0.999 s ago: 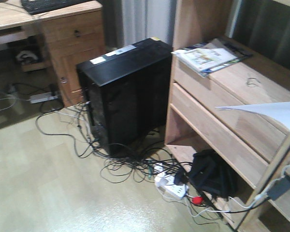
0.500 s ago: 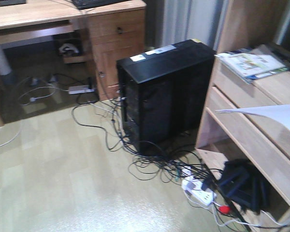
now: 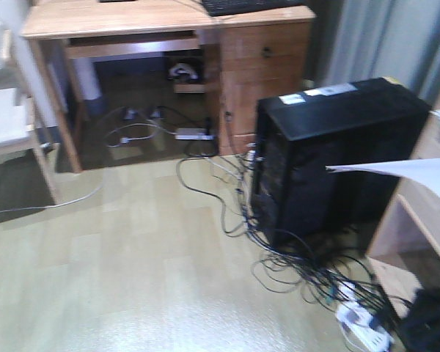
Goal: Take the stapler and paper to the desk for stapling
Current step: 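Hold the paper in the right gripper while driving to the desk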
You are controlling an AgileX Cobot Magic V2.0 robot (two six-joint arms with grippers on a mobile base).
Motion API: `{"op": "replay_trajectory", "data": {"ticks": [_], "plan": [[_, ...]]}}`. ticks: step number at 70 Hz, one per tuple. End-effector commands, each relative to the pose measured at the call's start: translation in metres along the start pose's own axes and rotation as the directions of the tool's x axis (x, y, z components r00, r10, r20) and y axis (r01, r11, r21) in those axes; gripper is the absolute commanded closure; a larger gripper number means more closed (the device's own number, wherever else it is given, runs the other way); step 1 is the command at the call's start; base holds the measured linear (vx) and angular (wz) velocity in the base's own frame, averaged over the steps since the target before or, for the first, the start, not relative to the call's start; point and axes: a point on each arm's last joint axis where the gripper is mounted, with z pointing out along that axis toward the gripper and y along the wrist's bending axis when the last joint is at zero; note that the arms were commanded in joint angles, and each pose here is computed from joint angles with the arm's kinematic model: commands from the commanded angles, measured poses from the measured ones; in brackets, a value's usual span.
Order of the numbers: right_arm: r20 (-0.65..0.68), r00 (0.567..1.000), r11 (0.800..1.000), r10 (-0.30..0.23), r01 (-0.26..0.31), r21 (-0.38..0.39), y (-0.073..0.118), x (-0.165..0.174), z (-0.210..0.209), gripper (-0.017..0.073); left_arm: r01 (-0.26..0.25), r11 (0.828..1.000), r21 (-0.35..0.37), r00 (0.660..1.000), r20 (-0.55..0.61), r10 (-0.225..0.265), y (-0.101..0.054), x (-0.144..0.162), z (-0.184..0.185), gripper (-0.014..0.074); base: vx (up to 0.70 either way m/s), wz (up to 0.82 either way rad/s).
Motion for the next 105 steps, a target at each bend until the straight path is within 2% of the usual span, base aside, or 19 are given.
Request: {"op": "replay_trajectory", "data": {"ticks": [1,50,105], "plan": [[0.014,1.000,0.999,-0.017,0.017,-0.040,0.0060,-0.0023,0.0059,0.0566,0.011,1.000,-0.003,0.992,0.126,-0.011,0.0010,-0.0174,-0.0018,0.0600,0.14,0.44],[0.014,1.000,0.999,-0.017,0.017,-0.040,0.0060,-0.0023,0.0059,0.0566,0.012,1.000,-0.002,0.992,0.126,-0.011,0.0009,-0.0174,-0.0018,0.0600,0.19,0.35],[0.014,1.000,0.999,-0.017,0.017,-0.040,0.0059,-0.0023,0.0059,0.0566,0.012,1.000,-0.002,0.992,0.126,-0.011,0.0009,-0.0174,-0.0018,0.0600,0.37,0.01]]}}
